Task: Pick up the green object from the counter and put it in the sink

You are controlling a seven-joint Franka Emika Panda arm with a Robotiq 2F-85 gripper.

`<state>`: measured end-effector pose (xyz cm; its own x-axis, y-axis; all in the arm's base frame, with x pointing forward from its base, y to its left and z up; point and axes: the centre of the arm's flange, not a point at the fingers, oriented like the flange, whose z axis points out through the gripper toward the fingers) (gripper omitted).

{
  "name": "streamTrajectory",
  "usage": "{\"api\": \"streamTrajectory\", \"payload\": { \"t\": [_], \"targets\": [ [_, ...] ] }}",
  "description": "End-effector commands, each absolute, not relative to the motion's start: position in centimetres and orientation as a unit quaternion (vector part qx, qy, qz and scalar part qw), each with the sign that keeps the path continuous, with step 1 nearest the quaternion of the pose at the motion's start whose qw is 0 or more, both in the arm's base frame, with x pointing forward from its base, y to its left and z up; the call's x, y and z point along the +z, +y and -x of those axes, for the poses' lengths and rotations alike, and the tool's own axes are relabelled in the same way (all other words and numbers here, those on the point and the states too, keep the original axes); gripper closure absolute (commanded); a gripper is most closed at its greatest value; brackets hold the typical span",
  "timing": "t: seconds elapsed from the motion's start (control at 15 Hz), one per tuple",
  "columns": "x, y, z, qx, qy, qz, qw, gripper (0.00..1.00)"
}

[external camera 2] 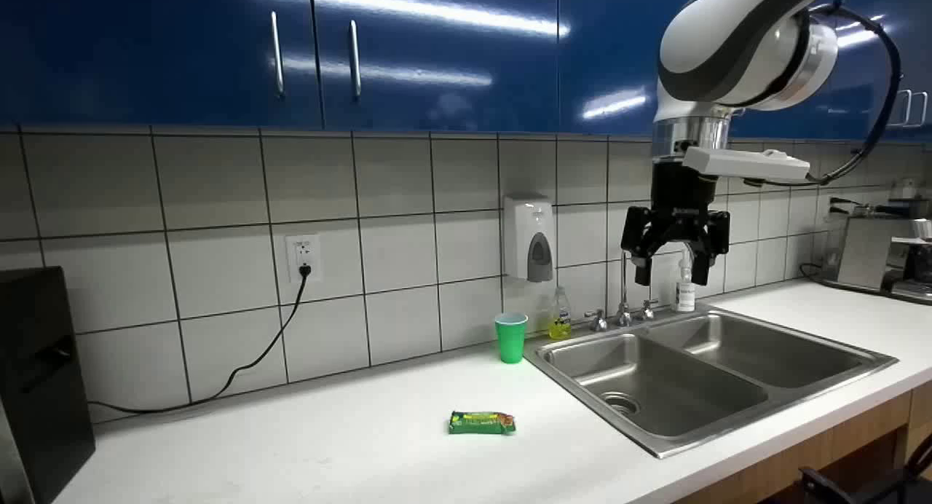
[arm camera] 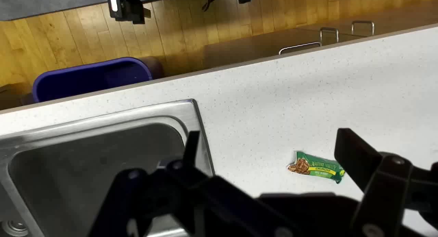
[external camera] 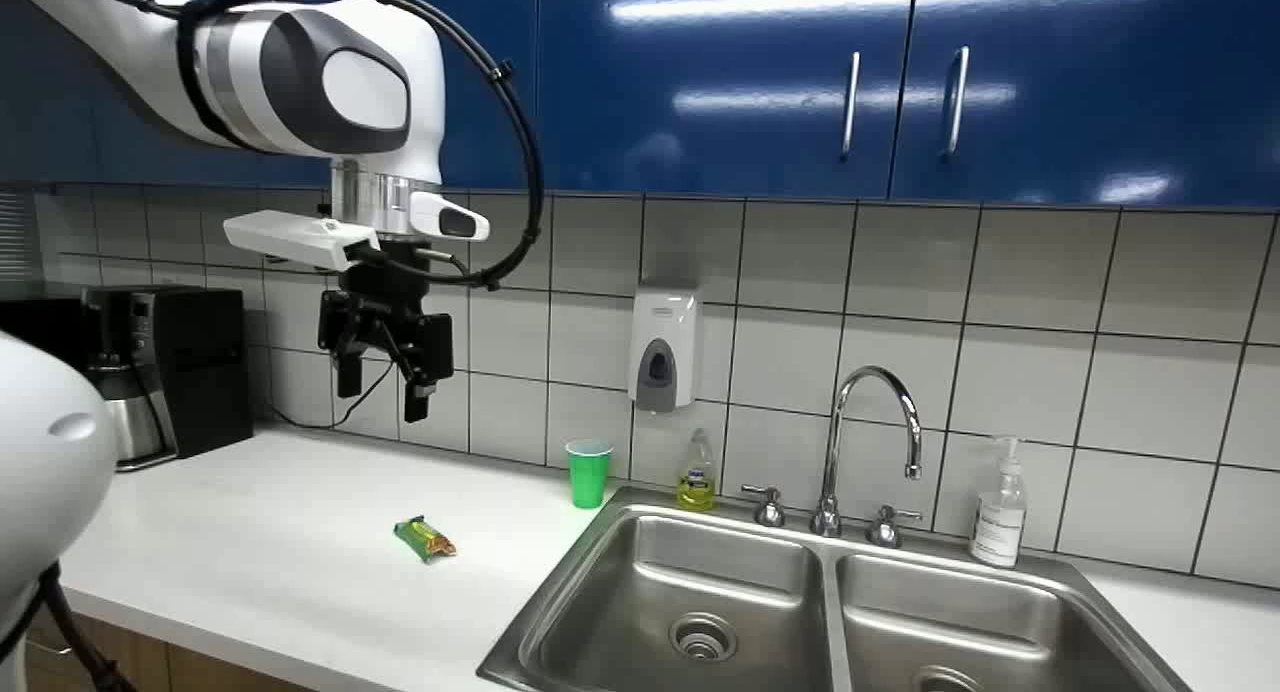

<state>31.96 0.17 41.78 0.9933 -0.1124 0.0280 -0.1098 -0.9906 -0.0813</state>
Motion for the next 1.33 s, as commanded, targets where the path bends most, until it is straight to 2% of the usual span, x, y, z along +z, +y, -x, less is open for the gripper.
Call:
{"api": "streamTrajectory", "payload": {
  "t": [0.0, 0.47, 1.27],
  "targets": [
    [41.7, 0.2, -32.0, -0.015, 0.056, 0.998, 0.04, 0.0],
    [37.2, 0.8, -35.7, 0.021, 0.053, 0.998, 0.016, 0.0],
    [28.3, 7.8, -43.9, 0.018, -0.024, 1.0, -0.005, 0.0]
  ]
}}
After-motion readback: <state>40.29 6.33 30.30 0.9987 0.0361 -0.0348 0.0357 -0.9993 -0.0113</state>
